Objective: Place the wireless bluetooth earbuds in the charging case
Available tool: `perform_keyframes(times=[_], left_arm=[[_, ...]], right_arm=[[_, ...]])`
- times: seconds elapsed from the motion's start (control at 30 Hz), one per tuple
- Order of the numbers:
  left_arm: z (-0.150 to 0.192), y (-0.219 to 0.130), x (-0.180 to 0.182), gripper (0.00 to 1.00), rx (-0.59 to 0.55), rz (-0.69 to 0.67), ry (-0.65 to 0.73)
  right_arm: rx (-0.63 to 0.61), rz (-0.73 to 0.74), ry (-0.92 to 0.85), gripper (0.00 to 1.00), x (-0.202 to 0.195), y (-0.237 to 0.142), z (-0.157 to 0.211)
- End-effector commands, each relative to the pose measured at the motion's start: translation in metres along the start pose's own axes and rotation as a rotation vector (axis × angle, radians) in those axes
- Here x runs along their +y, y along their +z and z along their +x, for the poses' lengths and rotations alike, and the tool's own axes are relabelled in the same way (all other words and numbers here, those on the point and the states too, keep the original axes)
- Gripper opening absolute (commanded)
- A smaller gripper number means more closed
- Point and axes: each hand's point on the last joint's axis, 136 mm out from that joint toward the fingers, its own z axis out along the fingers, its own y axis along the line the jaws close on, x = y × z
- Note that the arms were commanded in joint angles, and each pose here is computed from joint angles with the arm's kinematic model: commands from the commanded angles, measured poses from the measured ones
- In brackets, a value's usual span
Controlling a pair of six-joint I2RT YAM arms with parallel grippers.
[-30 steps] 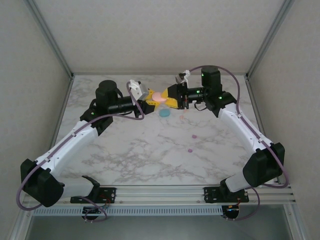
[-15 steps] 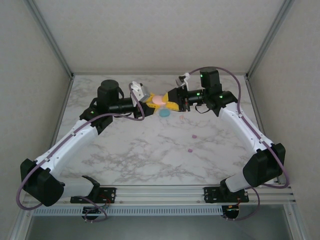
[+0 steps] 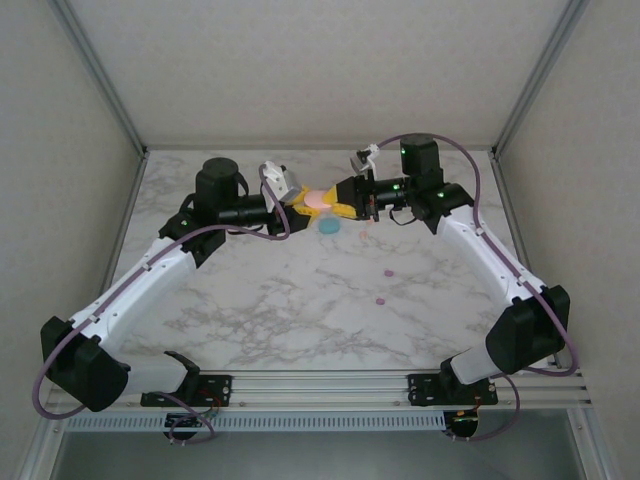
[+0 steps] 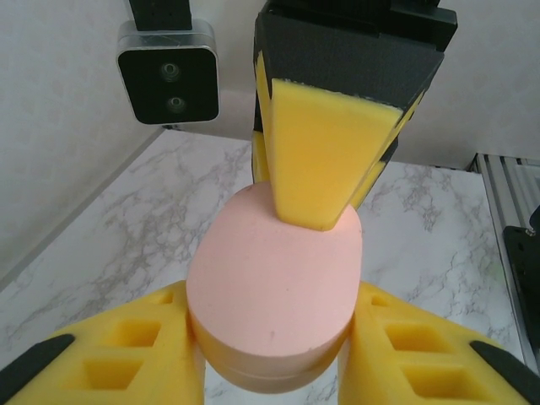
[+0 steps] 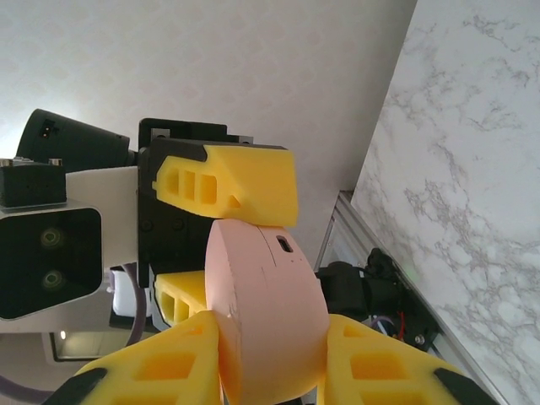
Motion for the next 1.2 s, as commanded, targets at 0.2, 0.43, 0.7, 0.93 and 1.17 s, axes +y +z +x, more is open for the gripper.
perform_keyframes(times=[0.2,0.43,0.7,0.93,1.17], left_arm=[[-0.023,-0.003,-0.005,0.57,-0.112,0.052,0.034],[-0.022,-0.01,0.004,0.61,-0.164,0.074,-0.003],[-0.025,-0.009,0.005,0.61,-0.189,0.084,-0.012],[-0.029,-0.008,0.011,0.6,-0.203,0.054,-0.019],[-0.03,-0.008,0.016,0.6,-0.217,0.02,-0.035]], right_arm=[[0.011,-0.124,-0.018,0.17,0.021,-0.001,0.001],[-0.008,-0.164,-0.015,0.17,0.028,-0.007,-0.002],[-0.02,-0.202,-0.011,0.17,0.037,-0.008,-0.006],[-0.023,-0.198,-0.006,0.17,0.035,-0.008,-0.007],[-0.022,-0.195,-0.024,0.17,0.04,-0.01,-0.002]])
